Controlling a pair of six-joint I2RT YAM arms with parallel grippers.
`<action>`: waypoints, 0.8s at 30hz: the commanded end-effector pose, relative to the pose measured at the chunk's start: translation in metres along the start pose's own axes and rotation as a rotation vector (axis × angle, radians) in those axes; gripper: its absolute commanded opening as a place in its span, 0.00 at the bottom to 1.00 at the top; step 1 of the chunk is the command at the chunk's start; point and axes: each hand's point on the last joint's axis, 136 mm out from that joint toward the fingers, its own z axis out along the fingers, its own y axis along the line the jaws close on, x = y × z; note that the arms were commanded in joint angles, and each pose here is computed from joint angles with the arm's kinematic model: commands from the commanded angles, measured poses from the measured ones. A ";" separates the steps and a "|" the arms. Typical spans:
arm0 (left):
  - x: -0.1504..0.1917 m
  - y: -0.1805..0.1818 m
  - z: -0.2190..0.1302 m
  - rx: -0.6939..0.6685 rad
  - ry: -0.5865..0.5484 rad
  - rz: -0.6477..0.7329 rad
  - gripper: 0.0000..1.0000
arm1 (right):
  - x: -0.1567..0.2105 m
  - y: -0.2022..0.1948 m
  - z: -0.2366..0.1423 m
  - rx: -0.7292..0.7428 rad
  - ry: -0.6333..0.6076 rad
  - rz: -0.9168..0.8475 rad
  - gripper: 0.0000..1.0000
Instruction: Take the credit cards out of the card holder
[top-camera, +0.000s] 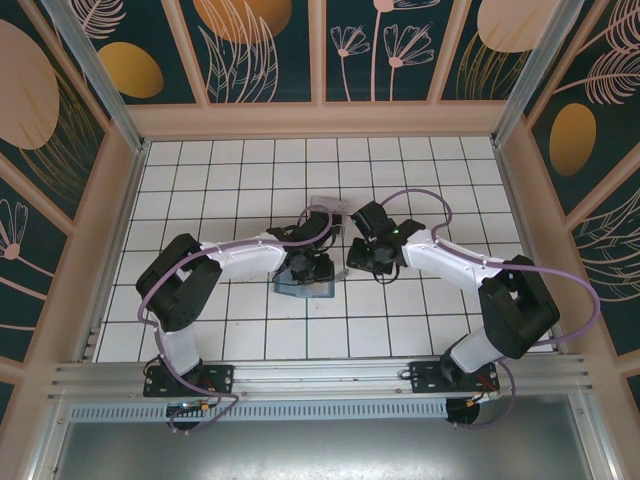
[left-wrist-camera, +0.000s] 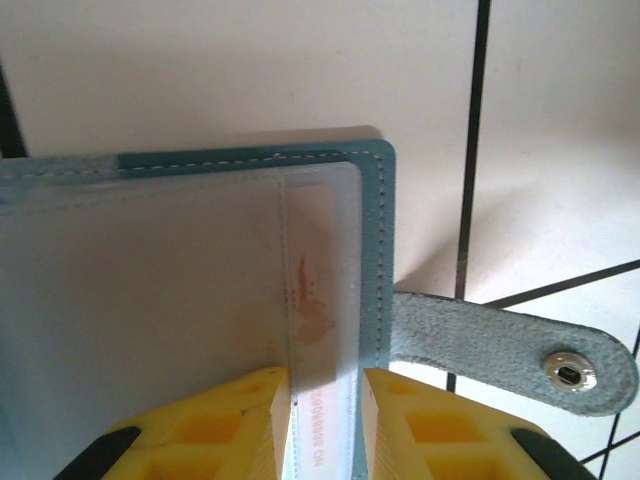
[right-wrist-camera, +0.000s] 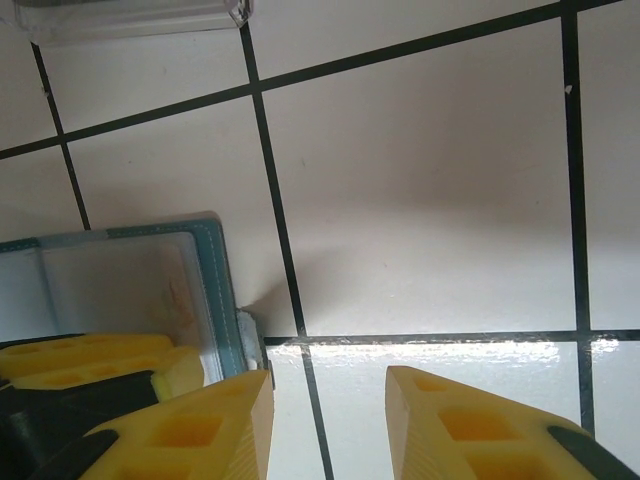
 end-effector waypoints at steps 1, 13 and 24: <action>0.007 0.023 0.000 -0.130 0.021 0.019 0.29 | 0.000 -0.007 -0.004 0.009 -0.008 -0.014 0.35; 0.008 0.037 -0.007 -0.323 0.022 0.082 0.30 | -0.001 -0.010 0.000 -0.007 -0.006 -0.016 0.36; 0.009 0.047 -0.013 -0.560 0.027 0.186 0.34 | -0.001 -0.016 0.002 -0.016 -0.005 -0.007 0.35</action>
